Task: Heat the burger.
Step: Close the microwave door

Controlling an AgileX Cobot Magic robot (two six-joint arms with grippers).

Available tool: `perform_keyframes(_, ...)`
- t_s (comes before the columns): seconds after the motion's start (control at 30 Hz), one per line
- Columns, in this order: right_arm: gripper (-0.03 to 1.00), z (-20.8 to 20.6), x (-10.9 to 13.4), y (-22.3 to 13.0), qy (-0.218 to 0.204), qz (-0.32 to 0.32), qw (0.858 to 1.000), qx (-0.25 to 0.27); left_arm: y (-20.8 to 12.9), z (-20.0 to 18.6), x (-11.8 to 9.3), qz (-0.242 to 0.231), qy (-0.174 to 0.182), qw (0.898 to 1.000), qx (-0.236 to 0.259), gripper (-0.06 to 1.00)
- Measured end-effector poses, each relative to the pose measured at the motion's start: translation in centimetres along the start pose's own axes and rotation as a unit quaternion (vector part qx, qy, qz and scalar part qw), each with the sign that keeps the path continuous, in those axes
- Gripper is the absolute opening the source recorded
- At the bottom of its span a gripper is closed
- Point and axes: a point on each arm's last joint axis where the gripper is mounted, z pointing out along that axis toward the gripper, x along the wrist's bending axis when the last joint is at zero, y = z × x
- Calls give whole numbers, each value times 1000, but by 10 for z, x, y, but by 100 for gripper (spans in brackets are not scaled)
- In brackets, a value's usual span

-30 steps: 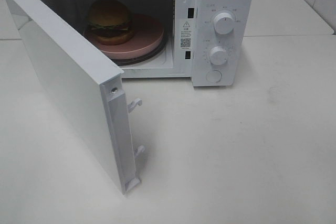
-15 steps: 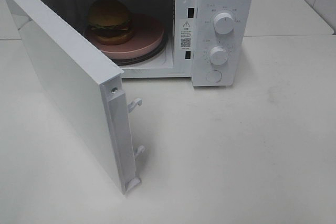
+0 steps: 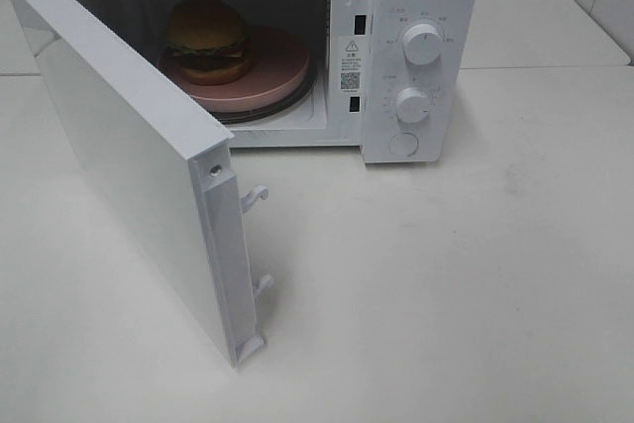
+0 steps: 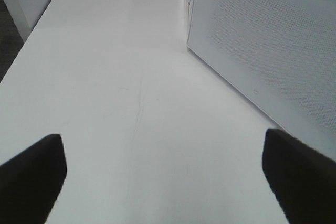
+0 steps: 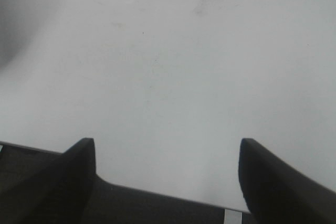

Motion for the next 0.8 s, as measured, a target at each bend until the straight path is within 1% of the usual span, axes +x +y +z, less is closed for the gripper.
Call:
perform_keyframes(0.03, 73, 0, 0, -4, -4, 11, 1000, -18, 0, 0, 0, 0, 0, 1000, 0, 93)
perform_keyframes(0.07, 73, 0, 0, -4, -4, 11, 1000, -18, 0, 0, 0, 0, 0, 1000, 0, 93)
perform_keyframes(0.13, 73, -1, 1, -9, -9, 14, 999, -45, 0, 0, 0, 0, 0, 1000, 0, 93)
perform_keyframes(0.23, 73, -2, 2, -10, -7, 18, 999, -51, 0, 0, 0, 0, 0, 1000, 0, 93)
perform_keyframes(0.3, 73, -3, 3, -13, -12, 25, 997, -69, 0, 0, 0, 0, 0, 1000, 0, 93)
perform_keyframes(0.43, 73, -6, 3, -15, -19, 29, 996, -85, 0, 0, 0, 0, 0, 1000, 0, 93)
perform_keyframes(0.5, 73, -9, 4, -18, -26, 35, 994, -101, 0, 0, 0, 0, 0, 1000, 0, 93)
perform_keyframes(0.8, 73, -9, 4, -18, -31, 41, 993, -104, 0, 0, 0, 0, 0, 1000, 0, 93)
